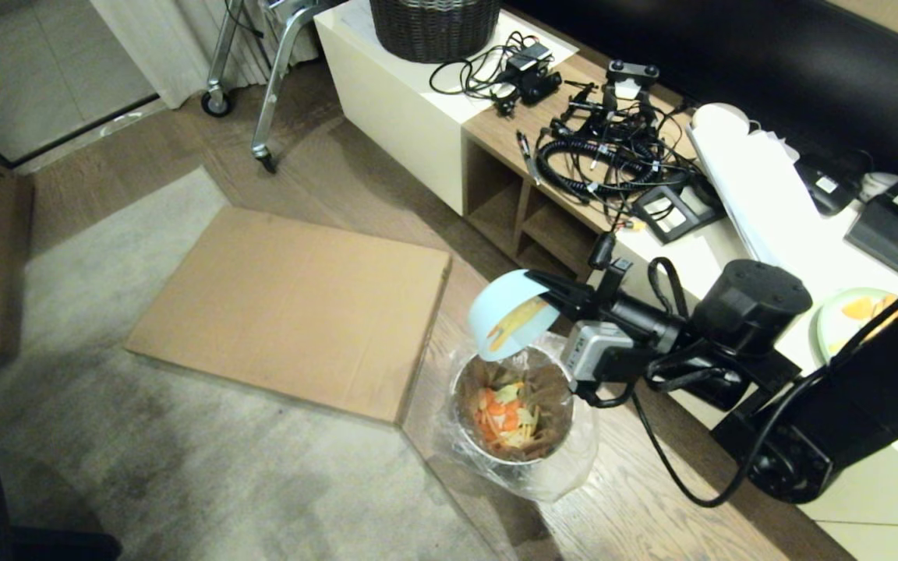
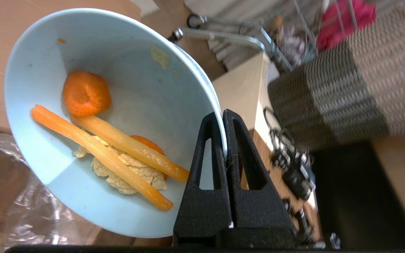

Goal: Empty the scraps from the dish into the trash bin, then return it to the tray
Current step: Pour the leftover food from the bowl into the trash can

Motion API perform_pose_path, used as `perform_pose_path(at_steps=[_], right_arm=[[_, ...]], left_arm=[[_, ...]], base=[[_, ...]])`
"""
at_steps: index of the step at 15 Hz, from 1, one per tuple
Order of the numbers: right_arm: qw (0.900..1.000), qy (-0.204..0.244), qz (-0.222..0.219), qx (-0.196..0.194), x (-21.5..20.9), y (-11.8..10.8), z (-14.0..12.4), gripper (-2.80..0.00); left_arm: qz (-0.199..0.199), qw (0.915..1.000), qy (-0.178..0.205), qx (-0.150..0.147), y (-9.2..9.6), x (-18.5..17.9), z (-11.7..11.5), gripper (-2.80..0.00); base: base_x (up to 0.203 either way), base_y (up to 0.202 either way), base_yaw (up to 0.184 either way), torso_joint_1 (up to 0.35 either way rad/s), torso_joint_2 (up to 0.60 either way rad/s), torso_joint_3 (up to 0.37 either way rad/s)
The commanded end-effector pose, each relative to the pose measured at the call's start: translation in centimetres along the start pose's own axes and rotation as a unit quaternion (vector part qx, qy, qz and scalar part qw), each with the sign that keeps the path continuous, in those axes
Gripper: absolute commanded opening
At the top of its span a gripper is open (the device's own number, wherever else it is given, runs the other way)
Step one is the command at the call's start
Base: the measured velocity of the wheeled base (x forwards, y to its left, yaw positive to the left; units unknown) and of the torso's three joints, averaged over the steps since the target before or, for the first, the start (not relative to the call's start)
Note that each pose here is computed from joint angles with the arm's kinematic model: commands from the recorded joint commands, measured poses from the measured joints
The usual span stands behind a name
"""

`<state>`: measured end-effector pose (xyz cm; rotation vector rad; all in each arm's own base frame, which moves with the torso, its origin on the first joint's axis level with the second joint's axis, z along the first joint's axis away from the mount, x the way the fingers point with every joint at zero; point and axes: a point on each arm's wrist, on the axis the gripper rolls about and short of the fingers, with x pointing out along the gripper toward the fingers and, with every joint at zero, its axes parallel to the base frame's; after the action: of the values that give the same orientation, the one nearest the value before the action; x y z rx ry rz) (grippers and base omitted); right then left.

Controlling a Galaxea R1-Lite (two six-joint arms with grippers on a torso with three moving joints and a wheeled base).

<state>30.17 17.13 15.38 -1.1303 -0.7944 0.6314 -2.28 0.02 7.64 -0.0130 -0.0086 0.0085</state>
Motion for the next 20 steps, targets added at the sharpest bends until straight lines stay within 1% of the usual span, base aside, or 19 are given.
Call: perform_pose_path(at_steps=[1, 2, 5, 8, 9, 12, 16, 18, 20], right_arm=[[0.999, -0.028, -0.007, -0.029, -0.1, -0.1, -0.9, -2.80], [0.999, -0.035, -0.004, -0.042, -0.1, -0.1, -1.1, -2.80], [0.997, -0.051, 0.010, -0.062, -0.2, 0.4, -2.3, -2.80], [0.993, -0.075, 0.003, -0.086, 0.7, 0.3, -3.0, -2.80], [0.993, -0.073, 0.004, -0.088, 0.8, 0.5, -3.3, -2.80], [0.991, -0.078, -0.020, -0.107, 1.9, -0.4, -3.9, -2.80], [0.990, -0.081, -0.031, -0.115, 2.8, -0.5, -4.4, -2.80], [0.990, -0.079, -0.027, -0.112, 3.0, 0.1, -4.8, -2.80], [0.990, -0.079, -0.027, -0.111, 3.1, 0.2, -4.9, -2.80]], left_arm=[[0.000, 1.0000, 0.000, 0.000, 0.0, 0.0, 0.0, -2.80], [0.000, 1.0000, 0.000, 0.000, 0.0, 0.0, 0.0, -2.80], [0.000, 1.0000, 0.000, 0.000, 0.0, 0.0, 0.0, -2.80], [0.000, 1.0000, 0.000, 0.000, 0.0, 0.0, 0.0, -2.80], [0.000, 1.0000, 0.000, 0.000, 0.0, 0.0, 0.0, -2.80], [0.000, 1.0000, 0.000, 0.000, 0.0, 0.0, 0.0, -2.80], [0.000, 1.0000, 0.000, 0.000, 0.0, 0.0, 0.0, -2.80], [0.001, 1.0000, 0.000, 0.000, 0.0, 0.0, 0.0, -2.80], [0.000, 1.0000, 0.000, 0.000, 0.0, 0.0, 0.0, -2.80]], base=[[0.000, 0.000, 0.000, 0.000, 0.00, 0.000], [0.000, 0.000, 0.000, 0.000, 0.00, 0.000], [0.000, 0.000, 0.000, 0.000, 0.00, 0.000], [0.000, 0.000, 0.000, 0.000, 0.00, 0.000], [0.000, 0.000, 0.000, 0.000, 0.00, 0.000], [0.000, 0.000, 0.000, 0.000, 0.00, 0.000], [0.000, 0.000, 0.000, 0.000, 0.00, 0.000], [0.000, 0.000, 0.000, 0.000, 0.00, 0.000], [0.000, 0.000, 0.000, 0.000, 0.00, 0.000]])
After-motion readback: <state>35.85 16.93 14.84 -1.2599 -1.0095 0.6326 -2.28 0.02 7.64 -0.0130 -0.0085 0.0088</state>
